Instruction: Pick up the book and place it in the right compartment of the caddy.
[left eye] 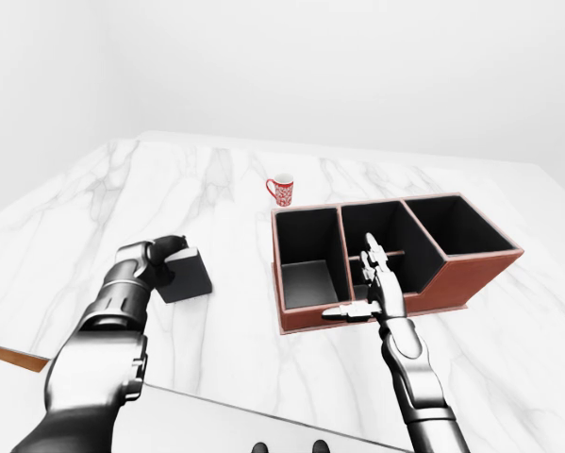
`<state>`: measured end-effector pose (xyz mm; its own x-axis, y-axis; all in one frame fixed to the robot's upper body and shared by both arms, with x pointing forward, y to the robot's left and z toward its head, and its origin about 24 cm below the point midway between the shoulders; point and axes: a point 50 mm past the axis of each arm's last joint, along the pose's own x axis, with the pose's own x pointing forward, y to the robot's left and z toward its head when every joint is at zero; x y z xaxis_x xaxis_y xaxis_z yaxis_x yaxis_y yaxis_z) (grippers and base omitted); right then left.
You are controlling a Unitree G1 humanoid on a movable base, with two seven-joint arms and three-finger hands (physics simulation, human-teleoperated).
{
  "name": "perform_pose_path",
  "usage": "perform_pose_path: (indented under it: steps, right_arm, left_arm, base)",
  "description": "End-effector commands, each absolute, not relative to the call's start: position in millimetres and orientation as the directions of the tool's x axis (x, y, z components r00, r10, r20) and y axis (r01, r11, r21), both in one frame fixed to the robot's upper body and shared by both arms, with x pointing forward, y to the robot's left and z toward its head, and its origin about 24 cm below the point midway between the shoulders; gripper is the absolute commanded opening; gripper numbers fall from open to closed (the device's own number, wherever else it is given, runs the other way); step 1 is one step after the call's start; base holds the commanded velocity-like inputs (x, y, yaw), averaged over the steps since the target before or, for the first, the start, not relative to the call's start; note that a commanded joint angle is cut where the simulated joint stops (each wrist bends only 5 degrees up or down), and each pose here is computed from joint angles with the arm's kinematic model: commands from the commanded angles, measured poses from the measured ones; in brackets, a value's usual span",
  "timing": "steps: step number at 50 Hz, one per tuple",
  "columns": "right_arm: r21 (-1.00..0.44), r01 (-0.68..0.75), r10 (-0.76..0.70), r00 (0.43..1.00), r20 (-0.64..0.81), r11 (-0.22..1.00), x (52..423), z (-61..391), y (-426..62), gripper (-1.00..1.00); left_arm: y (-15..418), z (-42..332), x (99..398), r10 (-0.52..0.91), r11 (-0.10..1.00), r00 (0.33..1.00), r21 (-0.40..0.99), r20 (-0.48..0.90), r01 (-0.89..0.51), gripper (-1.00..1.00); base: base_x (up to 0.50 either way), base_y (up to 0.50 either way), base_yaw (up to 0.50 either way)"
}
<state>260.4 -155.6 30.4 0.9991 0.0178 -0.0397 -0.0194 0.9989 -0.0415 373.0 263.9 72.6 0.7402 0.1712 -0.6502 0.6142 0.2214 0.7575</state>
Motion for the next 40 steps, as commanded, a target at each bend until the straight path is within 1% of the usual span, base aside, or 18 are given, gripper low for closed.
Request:
perform_pose_path:
  steps: [1, 7, 14, 21, 22, 29, 34, 35, 40]
  right_arm:
    - [-0.043, -0.023, 0.021, 0.999, -0.038, 0.999, 259, 31, -155, 1.0]
    - [-0.043, -0.022, 0.021, 0.999, -0.037, 0.999, 259, 32, -155, 1.0]
    - [-0.046, -0.022, 0.02, 0.999, -0.037, 0.999, 259, 31, -155, 1.0]
    - [-0.045, -0.02, 0.019, 0.999, -0.032, 0.999, 259, 33, -155, 1.0]
    - [-0.046, -0.021, 0.019, 0.999, -0.031, 0.999, 258, 25, -155, 1.0]
    - [-0.027, -0.012, 0.012, 1.0, -0.018, 1.0, 260, 44, -155, 1.0]
    - [-0.034, -0.022, 0.022, 1.0, 0.009, 0.999, 261, 56, -151, 1.0]
    - [-0.035, -0.024, 0.024, 1.0, 0.003, 0.999, 261, 52, -151, 1.0]
    - [-0.049, -0.033, 0.037, 0.997, 0.063, 0.998, 267, 70, -148, 1.0]
  left_arm:
    - [263, 111, 389, 0.198, 0.248, 0.844, 0.859, -0.498, 0.448, -1.0]
    - [257, 121, 392, 0.16, 0.246, 0.875, 0.877, -0.456, 0.412, -1.0]
    - [244, 140, 391, 0.111, 0.205, 0.904, 0.9, -0.412, 0.385, -1.0]
    - [240, 150, 389, 0.099, 0.191, 0.915, 0.91, -0.391, 0.368, -1.0]
    - [238, 152, 387, 0.095, 0.19, 0.916, 0.91, -0.39, 0.368, -1.0]
    - [229, 165, 376, 0.054, 0.162, 0.922, 0.915, -0.383, 0.371, -1.0]
    - [223, 182, 370, 0.037, 0.136, 0.954, 0.947, -0.298, 0.29, -1.0]
    - [222, 184, 369, 0.036, 0.133, 0.957, 0.95, -0.288, 0.281, -1.0]
    - [218, 199, 362, 0.026, 0.111, 0.978, 0.973, -0.206, 0.202, -1.0]
  base:
    - [0.0, 0.0, 0.0]
    - [0.0, 0.0, 0.0]
    - [0.0, 0.0, 0.0]
    - [0.0, 0.0, 0.0]
    - [0.0, 0.0, 0.0]
    - [0.0, 0.0, 0.0]
    - [0.0, 0.0, 0.0]
    - [0.0, 0.0, 0.0]
    - [0.0, 0.0, 0.0]
